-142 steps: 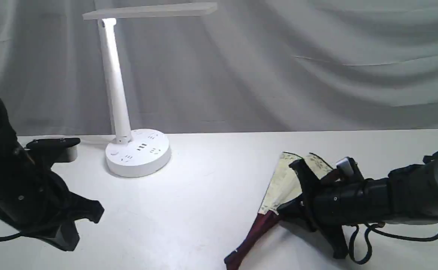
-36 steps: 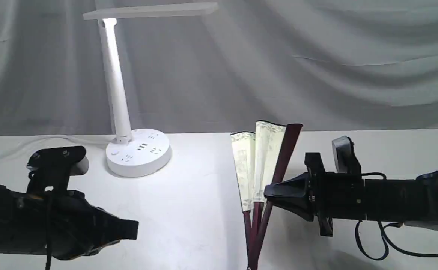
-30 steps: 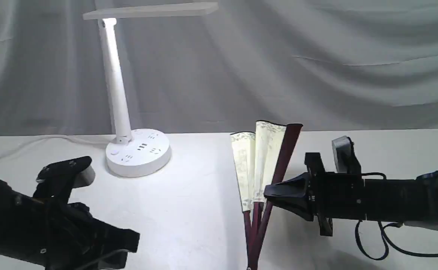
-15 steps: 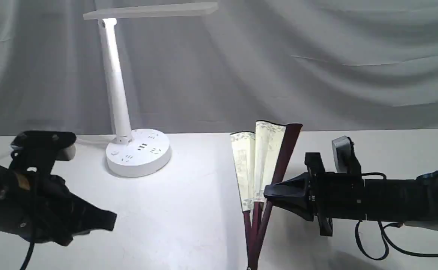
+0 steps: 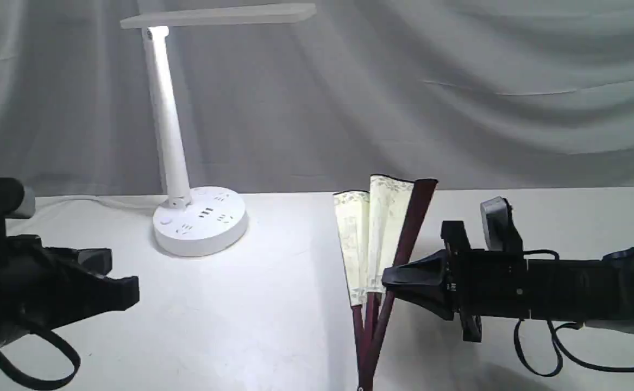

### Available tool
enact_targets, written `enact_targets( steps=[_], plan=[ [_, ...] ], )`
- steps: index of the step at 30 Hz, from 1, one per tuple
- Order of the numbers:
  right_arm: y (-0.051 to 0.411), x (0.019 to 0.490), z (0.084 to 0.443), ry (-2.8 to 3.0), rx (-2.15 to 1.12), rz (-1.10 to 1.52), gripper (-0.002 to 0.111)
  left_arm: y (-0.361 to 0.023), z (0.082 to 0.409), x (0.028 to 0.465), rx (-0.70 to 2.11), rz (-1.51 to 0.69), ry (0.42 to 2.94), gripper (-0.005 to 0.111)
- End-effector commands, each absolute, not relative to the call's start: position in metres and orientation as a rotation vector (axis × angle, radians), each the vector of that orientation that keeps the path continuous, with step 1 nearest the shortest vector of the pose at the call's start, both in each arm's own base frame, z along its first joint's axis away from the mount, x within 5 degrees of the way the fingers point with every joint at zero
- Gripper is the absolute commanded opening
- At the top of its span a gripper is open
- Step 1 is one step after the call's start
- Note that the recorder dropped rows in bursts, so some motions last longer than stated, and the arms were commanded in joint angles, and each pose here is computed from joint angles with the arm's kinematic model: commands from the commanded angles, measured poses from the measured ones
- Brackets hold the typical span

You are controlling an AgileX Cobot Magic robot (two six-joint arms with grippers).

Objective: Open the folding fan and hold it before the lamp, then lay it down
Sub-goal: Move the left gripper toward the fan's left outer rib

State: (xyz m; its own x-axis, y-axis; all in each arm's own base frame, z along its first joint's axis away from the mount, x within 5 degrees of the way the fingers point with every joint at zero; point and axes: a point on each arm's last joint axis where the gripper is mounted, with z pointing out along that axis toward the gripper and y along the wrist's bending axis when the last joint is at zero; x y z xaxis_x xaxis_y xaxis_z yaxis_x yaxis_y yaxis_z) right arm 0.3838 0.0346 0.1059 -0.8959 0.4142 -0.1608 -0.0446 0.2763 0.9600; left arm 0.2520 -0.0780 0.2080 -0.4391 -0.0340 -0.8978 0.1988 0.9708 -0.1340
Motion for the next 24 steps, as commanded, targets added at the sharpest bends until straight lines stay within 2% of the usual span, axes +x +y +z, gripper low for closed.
enact_targets(
  steps=[1,8,11,17,24],
  plan=[
    [0.035,0.382,0.109,2.152,0.308,1.673,0.0,-0.078,0.201,0.253,0.077,-0.295,1.905,0.0],
    [0.035,0.382,0.109,2.153,0.307,1.674,0.0,-0.081,0.178,0.265,-0.068,-0.385,1.897,0.001],
    [0.035,0.382,0.109,2.153,0.307,1.674,0.0,-0.088,0.17,0.271,-0.123,-0.498,1.892,0.006],
    [0.035,0.382,0.109,2.153,0.307,1.674,0.0,-0.112,0.159,0.292,-0.096,-0.733,1.952,0.023],
    [0.035,0.382,0.109,2.153,0.307,1.674,0.0,-0.13,0.141,0.322,-0.336,-0.99,2.006,0.045]
  ],
)
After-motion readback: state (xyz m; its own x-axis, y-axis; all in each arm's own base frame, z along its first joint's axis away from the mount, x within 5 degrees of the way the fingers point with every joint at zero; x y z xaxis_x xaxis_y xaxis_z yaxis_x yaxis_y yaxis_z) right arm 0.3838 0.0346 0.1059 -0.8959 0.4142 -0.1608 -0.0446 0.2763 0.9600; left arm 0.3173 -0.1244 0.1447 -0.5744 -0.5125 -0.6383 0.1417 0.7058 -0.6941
